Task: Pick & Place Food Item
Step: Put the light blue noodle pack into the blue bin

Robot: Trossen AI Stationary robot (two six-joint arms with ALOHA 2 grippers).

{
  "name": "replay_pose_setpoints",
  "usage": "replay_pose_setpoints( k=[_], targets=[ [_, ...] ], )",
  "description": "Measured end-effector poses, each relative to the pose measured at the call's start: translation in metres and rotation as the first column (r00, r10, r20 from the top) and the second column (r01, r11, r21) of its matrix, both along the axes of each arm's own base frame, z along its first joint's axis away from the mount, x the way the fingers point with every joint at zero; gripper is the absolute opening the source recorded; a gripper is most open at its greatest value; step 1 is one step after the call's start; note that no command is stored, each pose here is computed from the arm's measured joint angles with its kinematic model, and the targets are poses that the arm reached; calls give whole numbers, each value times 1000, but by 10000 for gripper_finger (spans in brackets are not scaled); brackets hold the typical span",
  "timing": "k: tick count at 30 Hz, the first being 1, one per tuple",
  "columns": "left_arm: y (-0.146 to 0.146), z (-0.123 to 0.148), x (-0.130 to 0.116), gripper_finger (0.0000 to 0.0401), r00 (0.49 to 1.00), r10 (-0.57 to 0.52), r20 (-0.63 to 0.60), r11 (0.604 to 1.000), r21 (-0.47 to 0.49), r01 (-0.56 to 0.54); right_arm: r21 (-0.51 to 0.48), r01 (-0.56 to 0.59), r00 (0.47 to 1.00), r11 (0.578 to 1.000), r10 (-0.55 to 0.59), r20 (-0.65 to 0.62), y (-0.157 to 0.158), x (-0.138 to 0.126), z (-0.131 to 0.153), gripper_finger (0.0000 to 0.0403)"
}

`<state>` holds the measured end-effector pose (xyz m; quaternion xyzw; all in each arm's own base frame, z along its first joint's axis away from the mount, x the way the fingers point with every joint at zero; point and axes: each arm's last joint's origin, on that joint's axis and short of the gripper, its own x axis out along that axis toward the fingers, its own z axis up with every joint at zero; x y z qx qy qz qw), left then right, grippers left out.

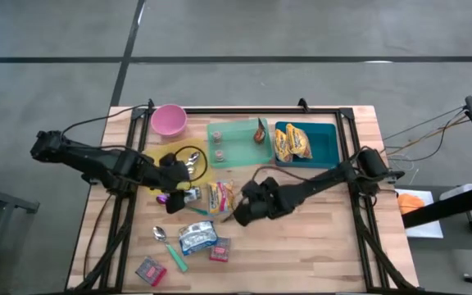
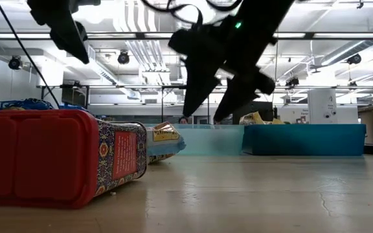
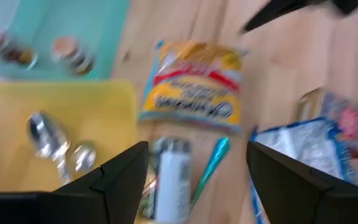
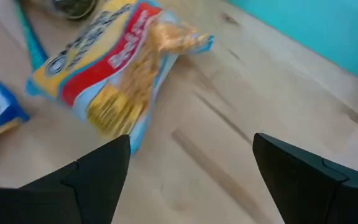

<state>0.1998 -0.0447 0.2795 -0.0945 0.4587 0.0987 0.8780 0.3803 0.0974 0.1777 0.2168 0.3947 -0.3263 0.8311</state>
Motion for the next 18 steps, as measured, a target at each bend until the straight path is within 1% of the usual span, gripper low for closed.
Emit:
replay_pose_setpoints(
  k=[5,9,13,18],
  targets=[
    [-7,1,2,280,992,-48,121,999,-10,49,42,-17,998,999,14,54,-23,11,-4,336],
    [-6,0,-1,280,985,-72,157,997,2,73,89,-40,993,995,30,115,-36,19,-4,336],
    [-4,-2,-7,280,979,-79,188,997,21,77,105,-72,981,992,52,185,-42,25,-2,336],
    [-2,-8,-16,280,958,-100,268,995,28,96,122,-63,982,990,39,187,-49,28,-6,336]
  ],
)
